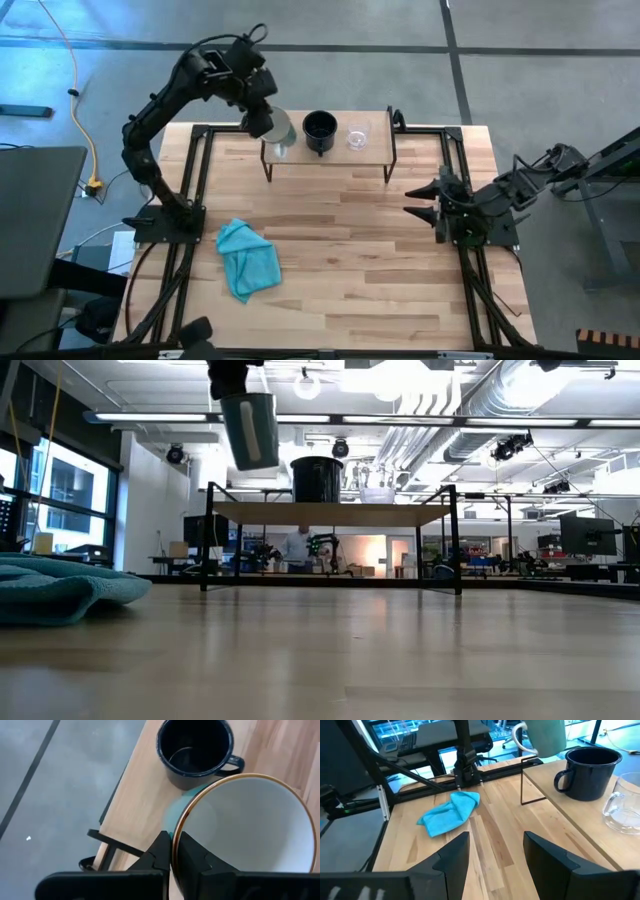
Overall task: Stack small to large cups/mugs on shelf
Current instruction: Put the blue mug on the shelf
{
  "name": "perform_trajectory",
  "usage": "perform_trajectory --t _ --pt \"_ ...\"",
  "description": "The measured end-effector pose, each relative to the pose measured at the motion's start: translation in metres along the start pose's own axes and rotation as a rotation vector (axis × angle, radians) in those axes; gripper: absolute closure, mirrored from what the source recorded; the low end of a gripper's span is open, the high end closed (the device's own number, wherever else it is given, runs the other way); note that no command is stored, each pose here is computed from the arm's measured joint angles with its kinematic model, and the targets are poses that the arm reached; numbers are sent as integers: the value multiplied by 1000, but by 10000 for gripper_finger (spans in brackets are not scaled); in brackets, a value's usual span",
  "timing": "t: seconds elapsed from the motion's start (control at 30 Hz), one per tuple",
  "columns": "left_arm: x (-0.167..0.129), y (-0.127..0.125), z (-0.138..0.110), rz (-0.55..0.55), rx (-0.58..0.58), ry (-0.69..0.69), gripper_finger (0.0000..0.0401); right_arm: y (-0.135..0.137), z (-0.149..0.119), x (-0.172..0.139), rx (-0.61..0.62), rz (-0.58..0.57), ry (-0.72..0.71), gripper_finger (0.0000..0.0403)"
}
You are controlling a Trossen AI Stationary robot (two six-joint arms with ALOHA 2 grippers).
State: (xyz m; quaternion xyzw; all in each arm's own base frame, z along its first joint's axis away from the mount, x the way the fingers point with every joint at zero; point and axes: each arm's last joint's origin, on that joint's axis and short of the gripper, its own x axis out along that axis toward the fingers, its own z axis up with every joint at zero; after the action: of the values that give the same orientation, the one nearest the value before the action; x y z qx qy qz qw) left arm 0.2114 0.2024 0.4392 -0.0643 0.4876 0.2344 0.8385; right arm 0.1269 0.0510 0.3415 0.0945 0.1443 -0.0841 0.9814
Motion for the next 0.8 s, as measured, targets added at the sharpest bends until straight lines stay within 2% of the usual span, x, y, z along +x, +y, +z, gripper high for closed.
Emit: perform_trajectory --t 0.43,0.8 --pt "37 8 21 -25 49 80 399 1 -1 2 44 4 11 224" --pt "47 29 15 -8 -1 128 399 0 -6 2 69 -2 59 224"
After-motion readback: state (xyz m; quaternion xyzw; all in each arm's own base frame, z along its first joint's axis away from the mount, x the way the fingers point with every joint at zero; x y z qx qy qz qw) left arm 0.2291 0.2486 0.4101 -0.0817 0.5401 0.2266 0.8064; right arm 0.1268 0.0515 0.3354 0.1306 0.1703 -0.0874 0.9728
